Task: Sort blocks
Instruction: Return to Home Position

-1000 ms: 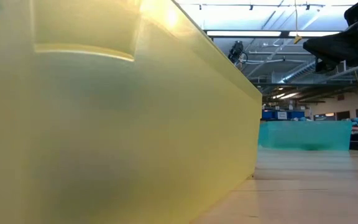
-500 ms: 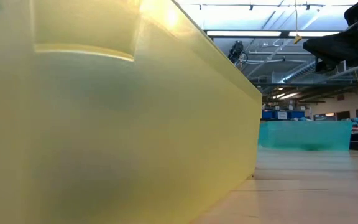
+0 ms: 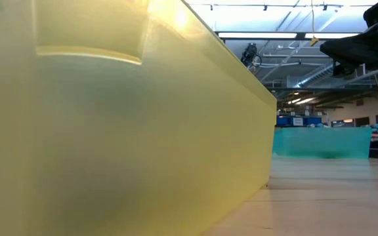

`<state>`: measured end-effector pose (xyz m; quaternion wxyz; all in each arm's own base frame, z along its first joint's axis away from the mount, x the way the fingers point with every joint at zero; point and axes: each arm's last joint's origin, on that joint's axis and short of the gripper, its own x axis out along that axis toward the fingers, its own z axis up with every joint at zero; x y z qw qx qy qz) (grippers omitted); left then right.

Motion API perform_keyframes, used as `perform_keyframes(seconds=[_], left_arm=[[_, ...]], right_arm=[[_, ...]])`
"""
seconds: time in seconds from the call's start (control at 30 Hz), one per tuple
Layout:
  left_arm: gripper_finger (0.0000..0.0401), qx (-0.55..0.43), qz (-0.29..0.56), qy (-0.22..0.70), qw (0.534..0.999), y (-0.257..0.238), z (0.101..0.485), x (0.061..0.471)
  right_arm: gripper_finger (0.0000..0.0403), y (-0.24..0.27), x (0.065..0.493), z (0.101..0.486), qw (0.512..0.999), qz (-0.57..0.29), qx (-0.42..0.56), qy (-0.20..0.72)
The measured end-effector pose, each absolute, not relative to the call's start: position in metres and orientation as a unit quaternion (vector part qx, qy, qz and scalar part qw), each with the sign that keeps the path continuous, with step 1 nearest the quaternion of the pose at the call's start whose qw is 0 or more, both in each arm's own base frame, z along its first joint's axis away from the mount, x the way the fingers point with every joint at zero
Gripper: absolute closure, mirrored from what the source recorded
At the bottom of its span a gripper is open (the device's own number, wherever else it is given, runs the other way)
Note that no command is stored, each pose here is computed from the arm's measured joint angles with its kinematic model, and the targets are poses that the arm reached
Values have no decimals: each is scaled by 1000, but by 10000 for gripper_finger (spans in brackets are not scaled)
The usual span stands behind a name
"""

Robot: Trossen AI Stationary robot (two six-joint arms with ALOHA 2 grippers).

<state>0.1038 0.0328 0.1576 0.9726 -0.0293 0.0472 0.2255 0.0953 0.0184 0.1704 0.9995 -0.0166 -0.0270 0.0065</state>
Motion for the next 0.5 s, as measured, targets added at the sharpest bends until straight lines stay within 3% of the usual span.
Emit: perform_keyframes(seconds=[0.5], left_arm=[[395,-29,225,47,973,33,158,104]], right_arm=[[356,18,95,170,999,6,-17,-27]])
